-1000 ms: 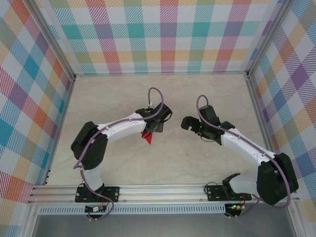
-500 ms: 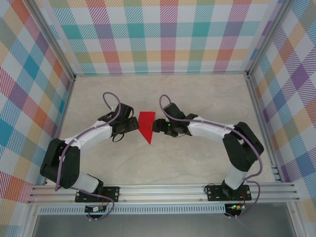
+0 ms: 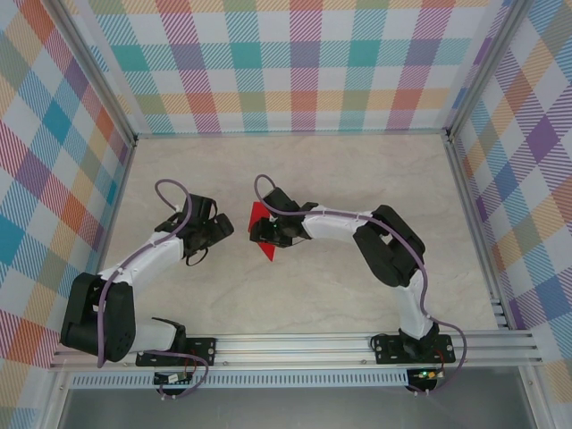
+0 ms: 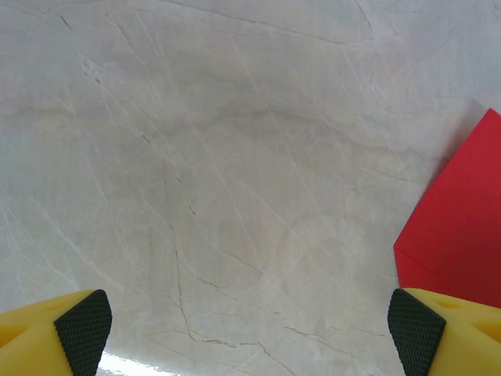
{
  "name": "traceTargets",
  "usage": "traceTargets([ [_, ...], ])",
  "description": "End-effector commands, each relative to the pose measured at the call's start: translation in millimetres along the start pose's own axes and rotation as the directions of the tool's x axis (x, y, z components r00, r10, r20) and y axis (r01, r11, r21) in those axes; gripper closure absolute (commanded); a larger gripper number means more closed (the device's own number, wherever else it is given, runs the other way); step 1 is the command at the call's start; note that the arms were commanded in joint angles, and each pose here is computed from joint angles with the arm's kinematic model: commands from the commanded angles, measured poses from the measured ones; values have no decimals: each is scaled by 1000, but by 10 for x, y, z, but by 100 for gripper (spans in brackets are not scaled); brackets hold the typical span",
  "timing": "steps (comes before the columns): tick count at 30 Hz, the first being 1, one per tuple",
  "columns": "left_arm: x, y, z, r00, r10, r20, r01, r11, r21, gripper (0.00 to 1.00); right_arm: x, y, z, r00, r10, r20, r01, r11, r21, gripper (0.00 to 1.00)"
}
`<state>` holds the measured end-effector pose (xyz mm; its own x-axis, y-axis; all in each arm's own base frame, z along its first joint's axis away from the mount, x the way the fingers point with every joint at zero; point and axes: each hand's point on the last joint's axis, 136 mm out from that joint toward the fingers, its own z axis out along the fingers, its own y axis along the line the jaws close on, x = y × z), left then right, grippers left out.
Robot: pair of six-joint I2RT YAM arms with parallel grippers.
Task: Fold a paper plane with a square sheet of paper (pick it up from the middle)
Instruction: Rotate the paper at the center of the table.
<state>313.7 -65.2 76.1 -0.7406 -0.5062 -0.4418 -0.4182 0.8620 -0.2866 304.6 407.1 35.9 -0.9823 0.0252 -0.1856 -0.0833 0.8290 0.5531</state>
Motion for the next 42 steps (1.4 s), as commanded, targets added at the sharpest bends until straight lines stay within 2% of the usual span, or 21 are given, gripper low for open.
traceTargets([
  [1, -7, 33, -15, 1000, -23, -1, 23, 1000, 10, 6, 44, -80, 11, 1000, -3, -29, 4, 999, 52, 49],
  [4, 10, 15, 2, 1000, -23, -13, 23, 1000, 17, 6, 116, -213, 18, 997, -50, -65, 56, 993, 102, 49],
  [7, 26, -8, 10, 999, -20, -25, 21, 999, 27, 6, 273, -345, 40, 977, -150, -152, 169, 978, 125, 49],
  [12, 59, -62, -5, 999, -1, -44, 3, 998, 59, 6, 583, -674, -86, 896, -326, -303, 373, 921, 112, 49],
  [16, 89, -137, -16, 998, 18, -62, -12, 995, 102, 6, 686, -764, -313, 847, -407, -341, 451, 891, 57, 49],
  [19, 106, -188, -15, 997, 26, -73, -17, 991, 130, 6, 625, -619, -464, 842, -450, -299, 478, 878, 27, 50],
  [23, 128, -237, -28, 996, 33, -87, -19, 988, 156, 6, 410, -288, -672, 895, -420, -149, 423, 906, -9, 49],
  [27, 151, -276, -34, 995, 13, -101, 5, 984, 180, 6, 225, -233, -701, 972, -233, -29, 234, 972, 20, 48],
  [30, 177, -300, -33, 993, -18, -115, 40, 979, 198, 6, 198, -310, -591, 994, -113, 6, 112, 993, 27, 50],
  [33, 165, -377, -56, 993, -45, -112, 71, 967, 244, 6, 158, -369, -512, 998, -58, 35, 56, 998, 31, 52],
  [42, 259, -517, -130, 987, -45, -156, 96, 936, 339, 6, 122, -433, -331, 1000, -8, 19, 8, 1000, 0, 54],
])
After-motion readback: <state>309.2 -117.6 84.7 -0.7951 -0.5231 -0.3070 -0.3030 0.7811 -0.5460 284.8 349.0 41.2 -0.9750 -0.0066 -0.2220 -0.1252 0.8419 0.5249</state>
